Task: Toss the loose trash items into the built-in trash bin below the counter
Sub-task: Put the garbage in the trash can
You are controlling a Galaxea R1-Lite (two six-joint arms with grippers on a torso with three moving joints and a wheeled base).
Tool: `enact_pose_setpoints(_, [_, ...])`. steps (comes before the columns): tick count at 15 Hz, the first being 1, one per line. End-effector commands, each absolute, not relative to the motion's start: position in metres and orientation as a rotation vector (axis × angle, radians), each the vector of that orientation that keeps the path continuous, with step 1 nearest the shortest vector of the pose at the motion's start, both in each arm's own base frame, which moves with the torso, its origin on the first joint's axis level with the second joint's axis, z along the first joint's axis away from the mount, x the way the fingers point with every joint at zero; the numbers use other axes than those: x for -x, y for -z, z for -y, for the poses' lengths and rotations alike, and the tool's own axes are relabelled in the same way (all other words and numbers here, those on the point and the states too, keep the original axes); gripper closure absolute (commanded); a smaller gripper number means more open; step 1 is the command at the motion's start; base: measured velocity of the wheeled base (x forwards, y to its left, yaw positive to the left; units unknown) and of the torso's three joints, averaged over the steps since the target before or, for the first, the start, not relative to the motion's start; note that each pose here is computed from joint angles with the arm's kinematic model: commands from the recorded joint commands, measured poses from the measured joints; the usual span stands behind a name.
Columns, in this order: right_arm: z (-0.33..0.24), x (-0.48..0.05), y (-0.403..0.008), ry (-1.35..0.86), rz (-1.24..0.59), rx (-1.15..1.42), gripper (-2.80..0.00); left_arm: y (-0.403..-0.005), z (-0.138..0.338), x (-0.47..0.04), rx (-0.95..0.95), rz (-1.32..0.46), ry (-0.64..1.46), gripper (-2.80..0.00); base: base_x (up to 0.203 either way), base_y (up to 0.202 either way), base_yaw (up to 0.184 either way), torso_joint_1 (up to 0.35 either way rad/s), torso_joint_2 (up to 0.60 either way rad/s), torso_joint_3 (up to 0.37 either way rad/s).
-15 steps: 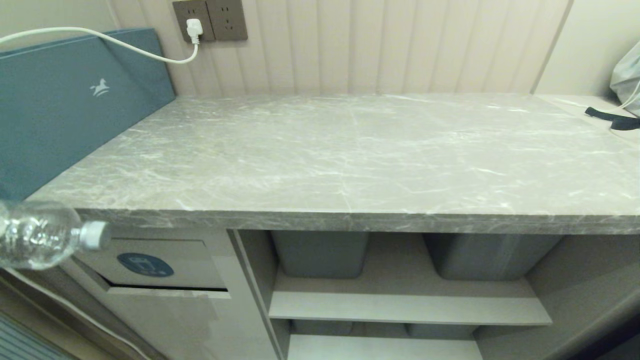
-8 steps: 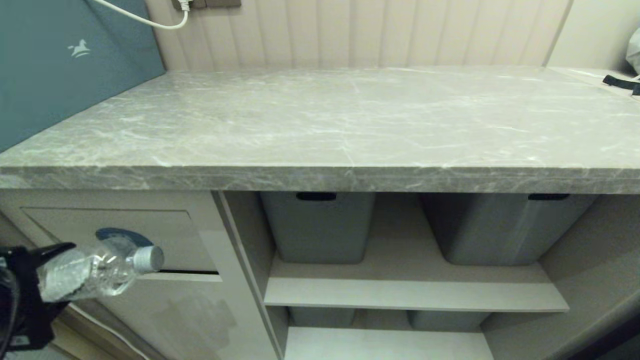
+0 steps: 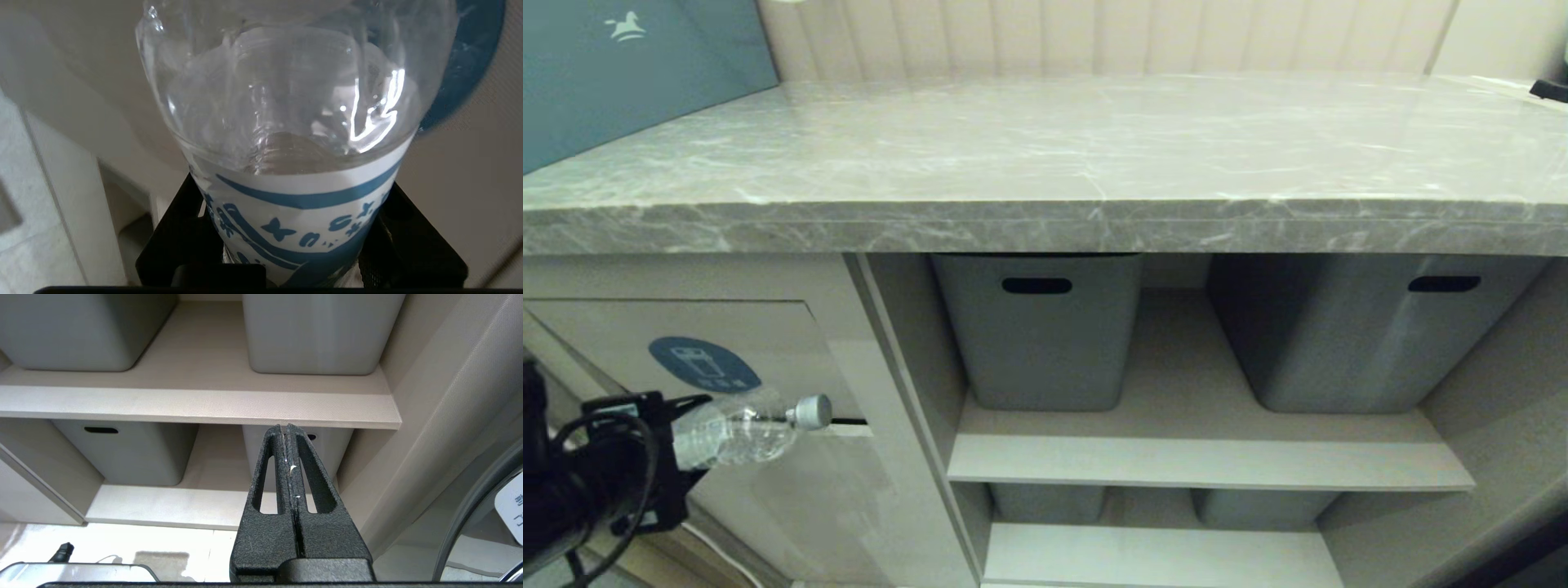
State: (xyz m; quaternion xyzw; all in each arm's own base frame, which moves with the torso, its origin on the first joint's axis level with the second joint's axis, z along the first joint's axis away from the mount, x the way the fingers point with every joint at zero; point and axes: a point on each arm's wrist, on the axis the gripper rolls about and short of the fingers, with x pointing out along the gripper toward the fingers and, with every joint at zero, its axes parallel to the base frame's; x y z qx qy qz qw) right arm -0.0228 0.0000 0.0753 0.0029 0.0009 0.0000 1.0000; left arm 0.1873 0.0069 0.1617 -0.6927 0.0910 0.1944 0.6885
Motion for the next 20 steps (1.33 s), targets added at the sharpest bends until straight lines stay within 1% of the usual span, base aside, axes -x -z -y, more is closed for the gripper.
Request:
enact_pose_setpoints(1, [0.000,0.023,-0.075,0.000,-0.002,-0.006,0.00,-0.144,-0.019,-0.210,1.535,-0.225,-0.494,0.00,0.000,0.000,0.000,-0.001,0.03,0.025])
enact_pose_setpoints(3, [0.000,0.023,-0.075,0.000,-0.002,-0.005,0.00,-0.137,-0.040,-0.228,1.508,-0.211,-0.482,0.00,0.000,0.000,0.000,0.000,0.00,0.000])
enact_pose_setpoints(5, [0.000,0.023,-0.075,0.000,-0.002,-0.006,0.00,-0.140,-0.050,-0.248,1.495,-0.182,-0.447,0.00,0.000,0.000,0.000,0.000,0.00,0.000])
enact_pose_setpoints(8, [0.000,0.023,-0.075,0.001,-0.002,-0.005,0.00,-0.135,-0.057,-0.273,1.494,-0.189,-0.447,0.00,0.000,0.000,0.000,0.000,0.00,0.000])
enact_pose_setpoints(11, [0.000,0.023,-0.075,0.000,0.000,-0.002,0.00,-0.141,-0.061,-0.300,1.493,-0.148,-0.405,0.00,0.000,0.000,0.000,0.000,0.00,0.000])
enact_pose_setpoints(18, [0.000,0.023,-0.075,-0.002,-0.002,0.000,0.00,-0.140,-0.060,-0.304,1.490,-0.151,-0.396,0.00,0.000,0.000,0.000,0.000,0.00,0.000])
enact_pose_setpoints(19, [0.000,0.023,-0.075,-0.002,-0.002,0.000,0.00,-0.140,-0.058,-0.305,1.489,-0.155,-0.389,-2.58,0.000,0.000,0.000,0.000,0.00,0.000])
enact_pose_setpoints(20, [0.000,0.023,-0.075,-0.002,-0.002,0.000,0.00,-0.140,-0.056,-0.305,1.488,-0.160,-0.384,-2.80,0.000,0.000,0.000,0.000,0.00,0.000])
